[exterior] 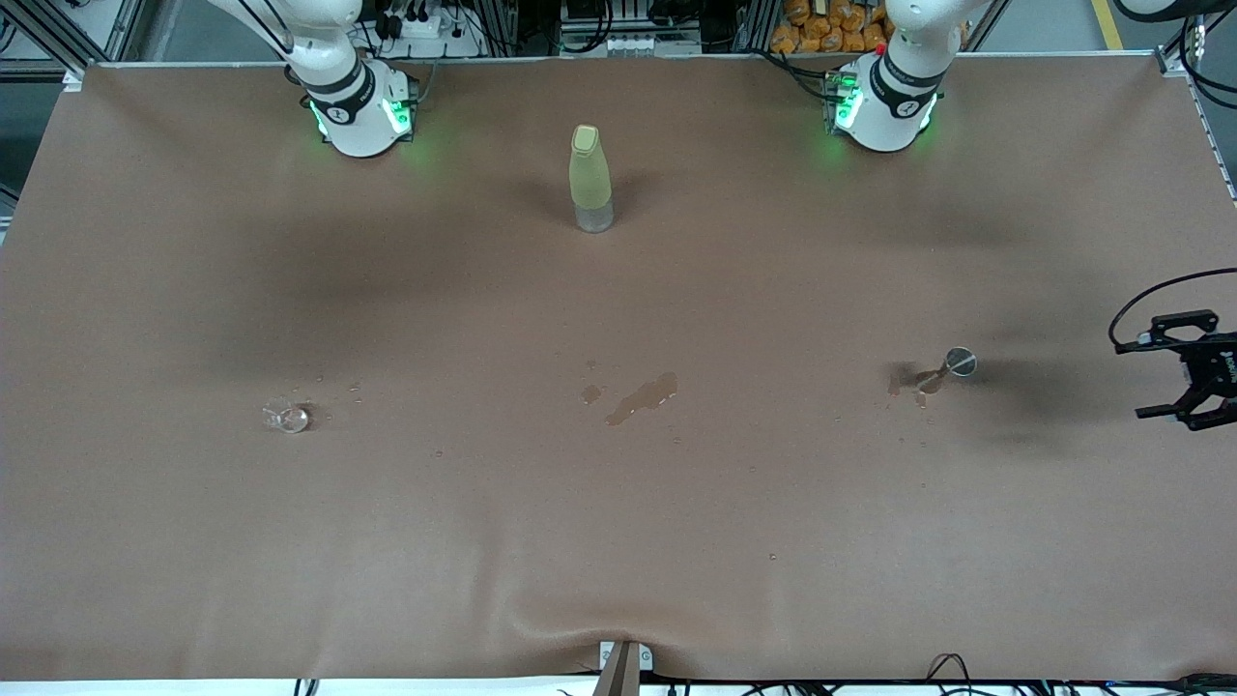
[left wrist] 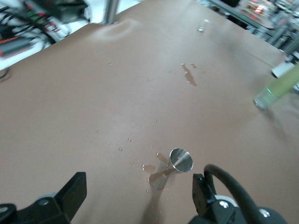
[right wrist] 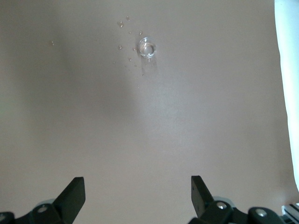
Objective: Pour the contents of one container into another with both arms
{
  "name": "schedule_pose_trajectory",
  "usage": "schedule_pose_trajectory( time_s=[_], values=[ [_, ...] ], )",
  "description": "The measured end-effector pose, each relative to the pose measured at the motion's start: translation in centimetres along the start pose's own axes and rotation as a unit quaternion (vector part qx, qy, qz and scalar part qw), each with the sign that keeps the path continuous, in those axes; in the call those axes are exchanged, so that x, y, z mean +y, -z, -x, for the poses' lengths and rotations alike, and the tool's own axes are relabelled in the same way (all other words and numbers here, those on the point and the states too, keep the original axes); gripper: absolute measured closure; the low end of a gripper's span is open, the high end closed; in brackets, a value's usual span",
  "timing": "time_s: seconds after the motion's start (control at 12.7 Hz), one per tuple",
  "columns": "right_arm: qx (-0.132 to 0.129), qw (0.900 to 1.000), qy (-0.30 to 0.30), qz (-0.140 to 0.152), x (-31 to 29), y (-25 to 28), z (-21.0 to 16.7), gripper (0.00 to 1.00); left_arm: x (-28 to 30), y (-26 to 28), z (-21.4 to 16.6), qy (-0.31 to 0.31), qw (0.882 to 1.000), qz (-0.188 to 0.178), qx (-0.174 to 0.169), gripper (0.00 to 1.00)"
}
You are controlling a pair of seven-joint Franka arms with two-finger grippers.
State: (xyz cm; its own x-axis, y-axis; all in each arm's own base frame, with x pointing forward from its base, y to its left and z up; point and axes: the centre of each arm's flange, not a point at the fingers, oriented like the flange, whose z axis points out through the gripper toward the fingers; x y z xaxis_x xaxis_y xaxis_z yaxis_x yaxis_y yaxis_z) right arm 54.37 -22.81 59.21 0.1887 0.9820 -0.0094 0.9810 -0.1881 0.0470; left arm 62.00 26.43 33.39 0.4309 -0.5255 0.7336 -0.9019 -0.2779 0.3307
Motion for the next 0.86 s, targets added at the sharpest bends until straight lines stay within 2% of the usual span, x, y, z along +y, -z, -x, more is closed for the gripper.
schedule_pose_trajectory(
  time_s=[0.16, 0.24, 0.39, 0.55, 0.71, 0.86],
  values=[
    [0.004, 1.000, 0.018, 0.000, 0.4, -0.7, 0.0, 0.00, -0.2, -2.3, 1.3, -0.050, 0.998, 0.020, 0.013, 0.00],
    [0.017, 1.000, 0.026, -0.002, 0.7, -1.4, 0.1, 0.00, -0.3, -3.3, 2.3, -0.068, 0.997, 0.029, 0.018, 0.00],
    [0.071, 0.996, 0.044, -0.006, 1.3, -4.1, 1.0, 0.00, -0.7, -6.1, 4.4, -0.102, 0.992, 0.054, 0.043, 0.00],
    [0.126, 0.990, 0.057, -0.014, 2.1, -8.3, 2.8, 0.00, -1.3, -10.1, 6.2, -0.132, 0.984, 0.085, 0.088, 0.00],
    [0.179, 0.981, 0.072, -0.017, 2.9, -13.0, 4.1, 0.00, -2.0, -13.3, 8.6, -0.136, 0.979, 0.097, 0.117, 0.00],
    [0.227, 0.970, 0.084, -0.015, 3.6, -17.2, 4.5, 0.00, -2.3, -14.7, 10.5, -0.146, 0.975, 0.099, 0.133, 0.00]
  ],
)
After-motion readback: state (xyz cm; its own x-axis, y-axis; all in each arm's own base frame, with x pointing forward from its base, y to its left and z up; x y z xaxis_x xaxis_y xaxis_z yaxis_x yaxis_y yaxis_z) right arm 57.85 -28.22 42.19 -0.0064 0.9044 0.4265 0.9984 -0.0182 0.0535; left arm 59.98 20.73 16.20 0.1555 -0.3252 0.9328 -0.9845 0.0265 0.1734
